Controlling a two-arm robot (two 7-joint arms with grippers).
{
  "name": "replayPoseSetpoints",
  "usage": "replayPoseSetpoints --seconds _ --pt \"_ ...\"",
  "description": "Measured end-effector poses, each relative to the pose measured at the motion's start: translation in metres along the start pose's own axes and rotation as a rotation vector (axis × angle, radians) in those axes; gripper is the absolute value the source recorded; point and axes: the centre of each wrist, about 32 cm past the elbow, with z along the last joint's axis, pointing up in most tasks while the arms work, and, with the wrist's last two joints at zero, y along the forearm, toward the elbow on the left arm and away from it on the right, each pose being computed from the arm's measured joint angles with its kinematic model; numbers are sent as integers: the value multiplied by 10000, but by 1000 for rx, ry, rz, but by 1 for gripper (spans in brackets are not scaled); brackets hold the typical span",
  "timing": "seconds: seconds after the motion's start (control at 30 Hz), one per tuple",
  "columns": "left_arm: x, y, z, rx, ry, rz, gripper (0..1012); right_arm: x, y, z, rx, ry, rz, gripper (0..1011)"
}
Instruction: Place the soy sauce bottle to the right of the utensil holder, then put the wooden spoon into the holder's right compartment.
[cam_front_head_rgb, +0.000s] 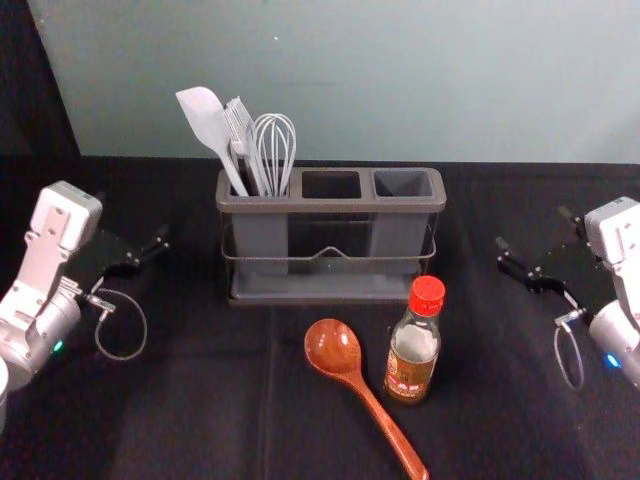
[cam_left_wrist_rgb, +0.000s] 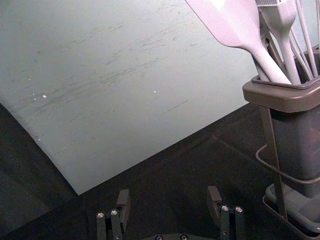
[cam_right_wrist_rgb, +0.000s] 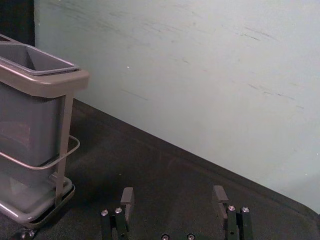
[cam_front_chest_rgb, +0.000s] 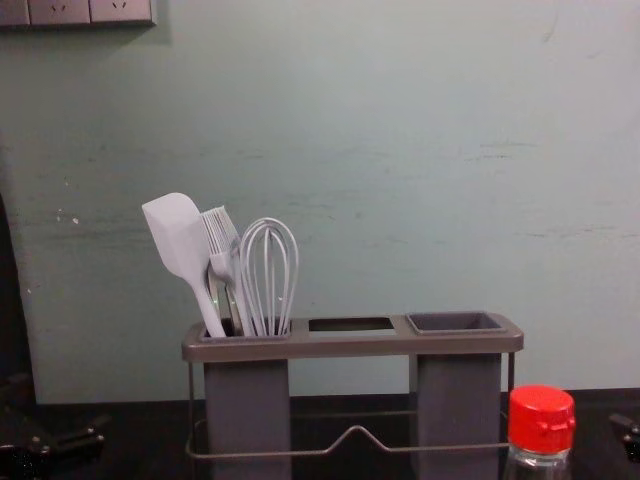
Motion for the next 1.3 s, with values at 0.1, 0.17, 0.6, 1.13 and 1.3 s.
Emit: replayPoseSetpoints --seconds 0.1,0.17,0.6,1.13,1.3 --pt "0 0 0 0 0 0 1005 5 -3 6 2 0 -1 1003" --pt "0 0 0 0 0 0 1005 19 -17 17 4 -1 8 1002" --pt "0 0 0 0 0 0 1005 40 -393 132 72 34 139 1003" --pt "0 0 0 0 0 0 1005 0 -914 200 182 119 381 1003" --pt "0 0 0 0 0 0 1005 -11 -937 218 220 170 445 1003"
